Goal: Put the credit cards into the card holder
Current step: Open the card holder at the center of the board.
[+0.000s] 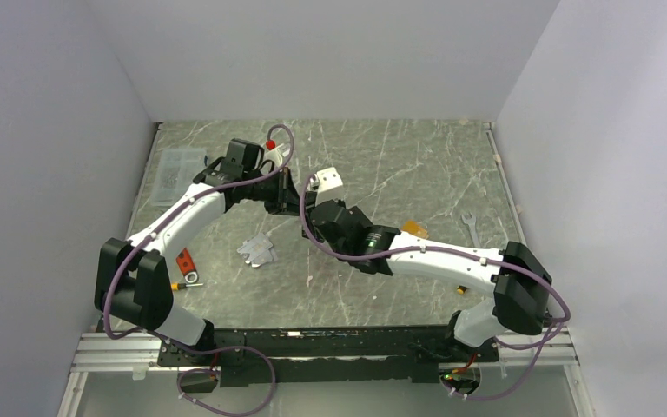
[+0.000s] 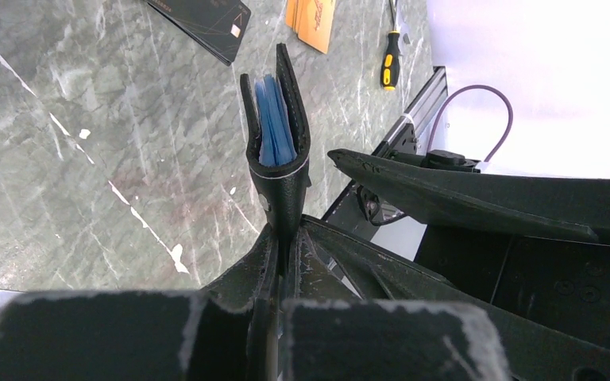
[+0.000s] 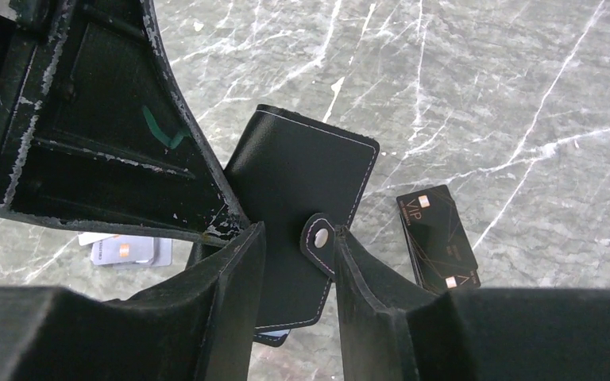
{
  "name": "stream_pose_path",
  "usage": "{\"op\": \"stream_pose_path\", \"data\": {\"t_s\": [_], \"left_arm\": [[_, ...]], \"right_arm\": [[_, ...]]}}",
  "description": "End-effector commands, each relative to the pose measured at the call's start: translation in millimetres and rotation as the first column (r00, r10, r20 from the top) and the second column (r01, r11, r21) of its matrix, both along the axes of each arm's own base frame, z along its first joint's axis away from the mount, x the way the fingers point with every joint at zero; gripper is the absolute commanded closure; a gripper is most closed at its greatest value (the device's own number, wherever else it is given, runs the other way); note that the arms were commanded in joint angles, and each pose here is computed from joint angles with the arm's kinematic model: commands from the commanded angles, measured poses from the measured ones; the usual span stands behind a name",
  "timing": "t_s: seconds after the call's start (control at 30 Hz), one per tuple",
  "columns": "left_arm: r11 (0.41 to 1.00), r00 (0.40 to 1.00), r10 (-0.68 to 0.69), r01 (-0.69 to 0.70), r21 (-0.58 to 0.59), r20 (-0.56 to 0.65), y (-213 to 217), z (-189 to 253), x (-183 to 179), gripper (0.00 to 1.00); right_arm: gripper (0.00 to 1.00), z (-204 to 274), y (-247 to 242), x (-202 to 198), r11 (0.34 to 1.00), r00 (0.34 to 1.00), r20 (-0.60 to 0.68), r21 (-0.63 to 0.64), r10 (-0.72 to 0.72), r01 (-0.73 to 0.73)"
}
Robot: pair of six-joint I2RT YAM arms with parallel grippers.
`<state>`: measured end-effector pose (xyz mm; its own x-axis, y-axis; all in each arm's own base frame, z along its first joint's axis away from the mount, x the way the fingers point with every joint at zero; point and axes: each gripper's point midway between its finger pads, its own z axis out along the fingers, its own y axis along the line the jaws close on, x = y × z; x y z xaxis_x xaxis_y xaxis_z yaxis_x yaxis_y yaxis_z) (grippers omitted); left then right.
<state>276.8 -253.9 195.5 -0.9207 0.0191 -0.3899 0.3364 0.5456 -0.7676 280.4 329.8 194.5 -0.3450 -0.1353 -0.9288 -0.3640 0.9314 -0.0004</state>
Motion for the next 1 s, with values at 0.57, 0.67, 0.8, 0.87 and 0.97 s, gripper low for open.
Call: {"op": "stream_pose_path", "data": {"t_s": [0.57, 0.67, 0.8, 0.87, 0.97], "left_arm": [[0.995, 0.998, -0.052, 0.056, -0.084, 0.046, -6.0, 32.5, -12.9, 1.0], [0.995, 0.998, -0.051, 0.055, -0.088, 0.045, -6.0, 32.7, -13.1, 1.0], [0.994, 0.998, -0.054, 0.057, -0.095, 0.042, -6.0, 34.0, -15.1, 1.0], [0.994, 0.998, -0.053, 0.057, -0.098, 0.038, -5.9, 33.9, -15.2, 1.0], [0.993, 0.998, -0.052, 0.056, -0.102, 0.034, -5.2, 34.6, -15.2, 1.0]], "right_arm": [[0.55, -10.8, -22.1, 2.8, 0.996, 0.996, -0.025, -0.026, -0.081, 0.08], [0.55, -1.3, -20.0, 9.3, 0.995, 0.995, 0.009, -0.015, -0.103, 0.103], [0.57, 10.4, -20.4, 17.6, 0.991, 0.988, 0.077, -0.01, -0.133, 0.134], [0.61, 10.9, -19.7, 19.8, 0.991, 0.987, 0.095, -0.019, -0.132, 0.134], [0.73, 12.4, -15.9, 22.1, 0.991, 0.985, 0.11, -0.007, -0.133, 0.134]]}}
